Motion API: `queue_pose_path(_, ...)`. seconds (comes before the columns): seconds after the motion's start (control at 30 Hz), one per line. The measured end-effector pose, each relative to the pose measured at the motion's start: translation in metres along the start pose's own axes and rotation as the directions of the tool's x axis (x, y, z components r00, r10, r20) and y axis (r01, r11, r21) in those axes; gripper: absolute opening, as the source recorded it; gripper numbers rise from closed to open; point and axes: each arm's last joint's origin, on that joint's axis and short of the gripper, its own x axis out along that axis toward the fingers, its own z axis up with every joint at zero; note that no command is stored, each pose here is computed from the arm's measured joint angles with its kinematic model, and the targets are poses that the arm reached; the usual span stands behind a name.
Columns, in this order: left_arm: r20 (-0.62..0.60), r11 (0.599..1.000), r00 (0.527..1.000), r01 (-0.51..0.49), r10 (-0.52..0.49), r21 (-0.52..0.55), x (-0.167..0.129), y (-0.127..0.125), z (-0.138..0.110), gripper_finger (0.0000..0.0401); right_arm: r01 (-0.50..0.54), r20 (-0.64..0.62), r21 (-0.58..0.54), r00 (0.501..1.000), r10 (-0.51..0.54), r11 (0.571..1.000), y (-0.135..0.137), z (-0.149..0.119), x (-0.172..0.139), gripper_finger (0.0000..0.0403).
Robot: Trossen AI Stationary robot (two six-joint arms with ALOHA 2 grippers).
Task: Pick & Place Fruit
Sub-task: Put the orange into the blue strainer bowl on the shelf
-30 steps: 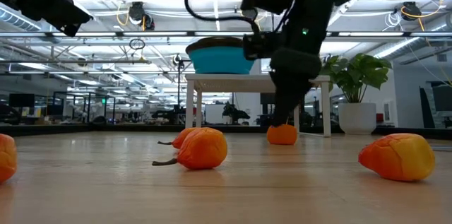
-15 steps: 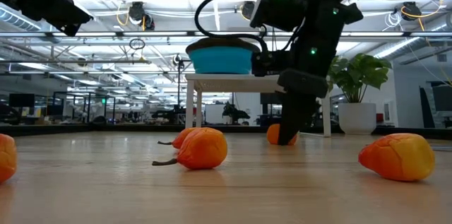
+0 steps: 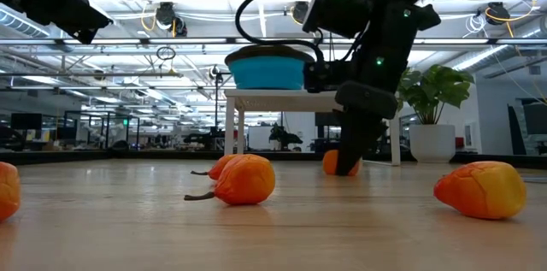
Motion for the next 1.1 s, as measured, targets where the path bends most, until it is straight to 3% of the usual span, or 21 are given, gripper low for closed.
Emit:
queue_pose_path(0.33, 0.0, 1.0, 1.0, 0.0, 0.0, -0.006, 0.0, 0.0, 0.0, 0.0033, -0.052, 0.11, 0.086, 0.993, 0.042, 0.995, 0.003, 0.011, -0.004, 0.0148)
queue_pose_path(0.47, 0.023, 1.0, 1.0, 0.001, -0.001, -0.015, 0.0, 0.0, 0.002, 0.0033, -0.169, 0.215, 0.145, 0.967, 0.135, 0.975, 0.007, 0.022, -0.018, 0.0145)
queue_pose_path(0.6, 0.067, 1.0, 0.998, 0.003, -0.001, -0.031, 0.001, 0.0, 0.007, 0.0033, -0.299, 0.382, 0.184, 0.9, 0.212, 0.936, 0.008, 0.039, -0.039, 0.0146)
queue_pose_path(0.73, 0.102, 0.999, 0.995, 0.007, -0.003, -0.035, 0.003, -0.001, 0.012, 0.0033, -0.414, 0.573, 0.151, 0.776, 0.262, 0.897, 0.01, 0.057, -0.065, 0.0144)
queue_pose_path(0.87, 0.126, 0.999, 0.992, 0.01, -0.006, -0.036, 0.005, -0.001, 0.016, 0.0033, -0.507, 0.73, 0.097, 0.622, 0.285, 0.857, 0.009, 0.072, -0.085, 0.0143)
queue_pose_path(1.0, 0.147, 1.0, 0.989, 0.01, -0.007, -0.017, 0.009, -0.002, 0.019, 0.0033, -0.597, 0.833, 0.075, 0.479, 0.279, 0.799, 0.005, 0.084, -0.098, 0.0147)
queue_pose_path(1.1, 0.168, 1.0, 0.986, 0.007, -0.009, 0.009, 0.012, -0.002, 0.023, 0.0033, -0.659, 0.872, 0.081, 0.41, 0.267, 0.748, 0.001, 0.089, -0.104, 0.0144)
